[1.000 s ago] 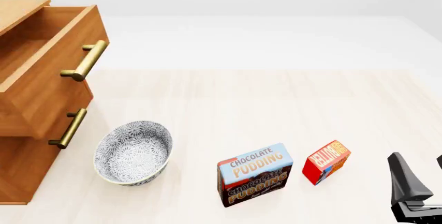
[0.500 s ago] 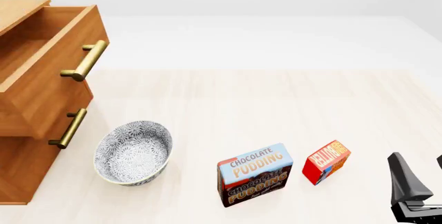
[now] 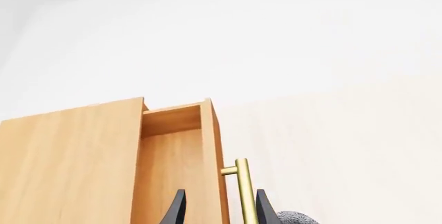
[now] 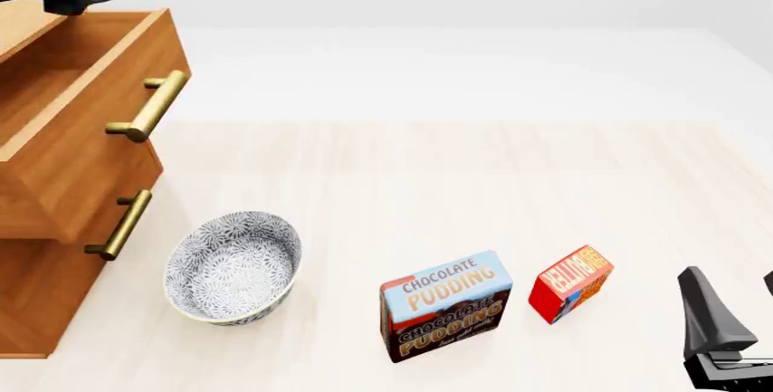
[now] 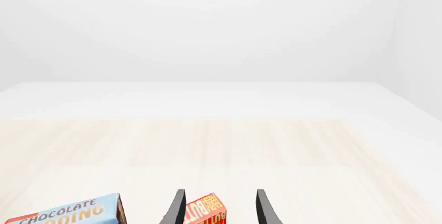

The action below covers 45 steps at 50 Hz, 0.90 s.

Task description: Put the butter at the back in the top drawer of the cabinet and close it.

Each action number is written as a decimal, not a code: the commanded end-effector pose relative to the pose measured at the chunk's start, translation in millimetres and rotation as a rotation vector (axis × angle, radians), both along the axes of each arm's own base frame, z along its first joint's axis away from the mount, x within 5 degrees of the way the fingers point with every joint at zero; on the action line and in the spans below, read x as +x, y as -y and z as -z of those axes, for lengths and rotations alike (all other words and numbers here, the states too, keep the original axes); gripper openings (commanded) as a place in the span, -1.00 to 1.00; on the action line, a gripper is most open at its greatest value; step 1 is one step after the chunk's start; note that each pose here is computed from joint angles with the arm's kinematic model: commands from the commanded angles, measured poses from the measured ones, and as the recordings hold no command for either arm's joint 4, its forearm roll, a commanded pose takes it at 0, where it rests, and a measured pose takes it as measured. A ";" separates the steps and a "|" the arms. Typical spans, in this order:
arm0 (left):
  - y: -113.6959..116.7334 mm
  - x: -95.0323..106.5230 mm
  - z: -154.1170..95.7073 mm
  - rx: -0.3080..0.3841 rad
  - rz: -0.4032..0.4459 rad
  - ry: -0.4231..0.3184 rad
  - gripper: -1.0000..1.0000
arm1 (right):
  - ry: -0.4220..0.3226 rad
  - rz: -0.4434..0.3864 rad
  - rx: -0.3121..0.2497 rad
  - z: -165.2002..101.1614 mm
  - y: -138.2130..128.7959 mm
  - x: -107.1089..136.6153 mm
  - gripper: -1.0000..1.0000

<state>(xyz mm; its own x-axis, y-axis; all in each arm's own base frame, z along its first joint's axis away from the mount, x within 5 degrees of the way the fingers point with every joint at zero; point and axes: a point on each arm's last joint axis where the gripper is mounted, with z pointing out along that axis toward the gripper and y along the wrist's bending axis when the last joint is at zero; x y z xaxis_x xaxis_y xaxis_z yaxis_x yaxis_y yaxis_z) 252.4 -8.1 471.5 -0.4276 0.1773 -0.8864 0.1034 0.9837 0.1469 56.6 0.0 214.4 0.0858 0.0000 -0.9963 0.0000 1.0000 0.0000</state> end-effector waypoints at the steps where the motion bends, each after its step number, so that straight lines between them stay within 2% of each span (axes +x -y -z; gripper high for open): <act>1: -0.2 8.4 11.3 -0.012 -0.008 -0.023 1.00 | 0.000 0.000 0.000 0.0 0.0 0.0 1.00; 45: -0.6 31.2 49.2 -0.046 -0.032 -0.090 1.00 | 0.000 0.000 0.000 0.0 0.0 0.0 1.00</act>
<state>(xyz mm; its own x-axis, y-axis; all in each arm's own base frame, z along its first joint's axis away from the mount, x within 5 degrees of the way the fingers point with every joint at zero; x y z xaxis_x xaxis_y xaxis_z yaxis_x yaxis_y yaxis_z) 280.5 -7.6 429.0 -0.5003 0.1288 -0.8562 0.0853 0.9914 0.0993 56.6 0.0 214.4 0.0858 0.0000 -0.9963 0.0000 1.0000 0.0000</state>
